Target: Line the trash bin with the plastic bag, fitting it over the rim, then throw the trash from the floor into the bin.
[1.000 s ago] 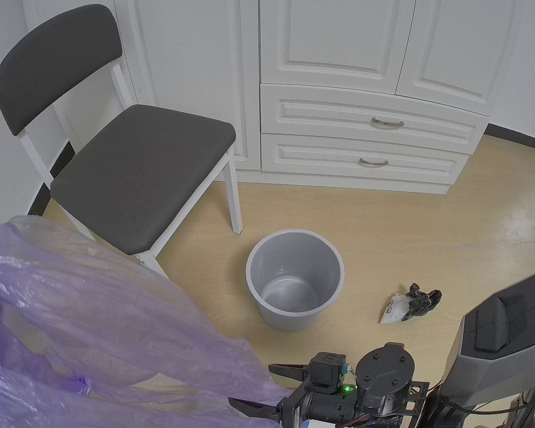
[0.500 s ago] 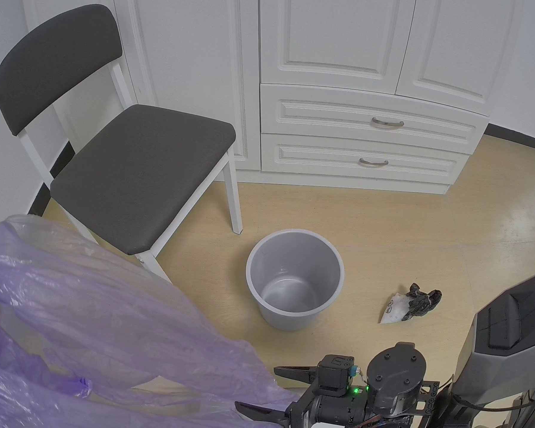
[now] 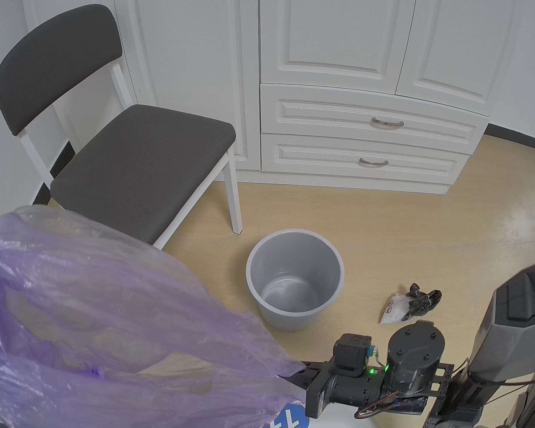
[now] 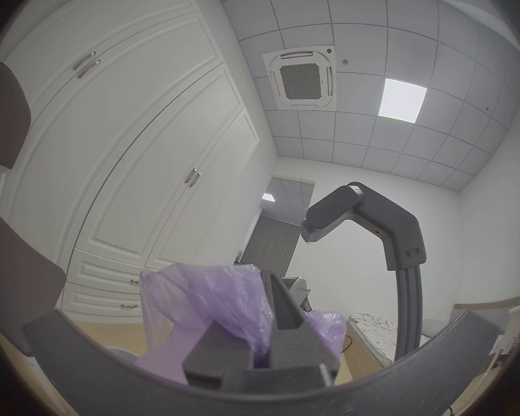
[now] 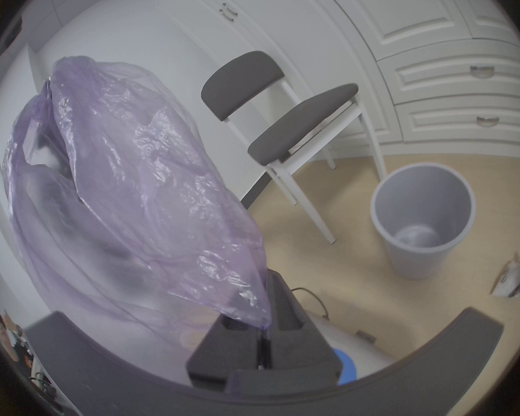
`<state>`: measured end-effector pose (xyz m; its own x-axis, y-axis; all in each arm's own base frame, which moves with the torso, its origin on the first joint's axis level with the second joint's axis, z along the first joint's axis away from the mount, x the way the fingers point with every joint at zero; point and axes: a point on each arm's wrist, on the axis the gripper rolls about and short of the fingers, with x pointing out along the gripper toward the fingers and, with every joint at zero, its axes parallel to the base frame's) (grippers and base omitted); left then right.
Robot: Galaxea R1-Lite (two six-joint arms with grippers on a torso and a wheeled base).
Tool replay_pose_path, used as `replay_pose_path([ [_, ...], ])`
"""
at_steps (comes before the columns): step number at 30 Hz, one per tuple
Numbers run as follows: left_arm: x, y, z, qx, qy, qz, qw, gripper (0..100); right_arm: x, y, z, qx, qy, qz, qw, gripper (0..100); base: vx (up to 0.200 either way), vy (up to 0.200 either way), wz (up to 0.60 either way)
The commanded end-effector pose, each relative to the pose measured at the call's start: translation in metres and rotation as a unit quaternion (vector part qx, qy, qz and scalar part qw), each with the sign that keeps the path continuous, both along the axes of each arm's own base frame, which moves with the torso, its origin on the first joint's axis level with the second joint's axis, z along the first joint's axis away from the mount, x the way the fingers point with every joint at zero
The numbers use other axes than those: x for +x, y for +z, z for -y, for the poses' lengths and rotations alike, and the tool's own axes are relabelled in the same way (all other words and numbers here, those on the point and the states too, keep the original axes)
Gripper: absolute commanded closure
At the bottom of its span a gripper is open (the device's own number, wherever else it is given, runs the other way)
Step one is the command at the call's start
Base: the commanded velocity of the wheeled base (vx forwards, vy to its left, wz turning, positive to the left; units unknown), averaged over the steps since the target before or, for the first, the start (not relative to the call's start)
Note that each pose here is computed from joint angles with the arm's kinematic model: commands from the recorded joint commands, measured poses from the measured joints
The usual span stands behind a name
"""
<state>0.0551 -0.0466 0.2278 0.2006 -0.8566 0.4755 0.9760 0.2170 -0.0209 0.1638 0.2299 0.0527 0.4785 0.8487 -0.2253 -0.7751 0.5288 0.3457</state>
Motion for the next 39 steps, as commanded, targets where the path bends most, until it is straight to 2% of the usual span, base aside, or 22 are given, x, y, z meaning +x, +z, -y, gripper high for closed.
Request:
replay_pose_path([
  [1,0.011,-0.003,0.005,0.008,0.011,-0.023,0.9996,100,0.006,0.021,0.009,0.032,-0.017,0.032,0.9988,100,0.0,0.0,0.0],
  [6,0.035,-0.013,0.014,0.031,0.03,-0.072,0.9965,100,0.012,0.044,0.02,0.048,-0.039,0.081,0.9948,100,0.0,0.0,0.0],
  [9,0.066,-0.026,0.02,0.057,0.069,-0.116,0.9892,100,0.027,0.065,0.039,0.04,-0.079,0.112,0.9897,100,0.0,0.0,0.0],
  [12,0.086,-0.037,0.026,0.081,0.085,-0.135,0.9839,100,0.042,0.082,0.053,0.035,-0.116,0.115,0.9859,100,0.0,0.0,0.0],
  [13,0.086,-0.037,0.026,0.081,0.085,-0.135,0.9839,100,0.042,0.082,0.053,0.035,-0.116,0.115,0.9859,100,0.0,0.0,0.0],
  [14,0.098,-0.047,0.031,0.098,0.103,-0.146,0.9791,100,0.051,0.095,0.064,0.026,-0.142,0.109,0.9834,100,0.0,0.0,0.0],
  [20,0.121,-0.071,0.036,0.141,0.131,-0.167,0.9669,100,0.063,0.123,0.085,0.0,-0.211,0.092,0.9732,100,0.0,0.0,0.0],
  [26,0.143,-0.09,0.036,0.168,0.152,-0.192,0.9548,100,0.063,0.135,0.09,-0.007,-0.244,0.092,0.9654,100,0.0,0.0,0.0],
  [31,0.168,-0.099,0.036,0.17,0.183,-0.209,0.9455,100,0.063,0.133,0.087,-0.012,-0.248,0.088,0.9646,100,0.0,0.0,0.0],
  [34,0.185,-0.103,0.041,0.163,0.249,-0.211,0.9311,100,0.061,0.132,0.083,-0.016,-0.252,0.088,0.9636,100,0.0,0.0,0.0],
  [35,0.186,-0.103,0.041,0.163,0.254,-0.211,0.9297,100,0.061,0.132,0.083,-0.017,-0.253,0.088,0.9634,100,0.0,0.0,0.0],
  [36,0.202,-0.11,0.047,0.169,0.334,-0.2,0.9054,100,0.06,0.131,0.08,-0.019,-0.257,0.089,0.962,100,0.0,0.0,0.0],
  [37,0.207,-0.113,0.049,0.171,0.358,-0.198,0.8965,100,0.06,0.131,0.079,-0.019,-0.257,0.089,0.962,100,0.0,0.0,0.0],
  [39,0.219,-0.116,0.059,0.17,0.428,-0.186,0.8682,100,0.059,0.131,0.078,-0.021,-0.259,0.09,0.9614,100,0.0,0.0,0.0],
])
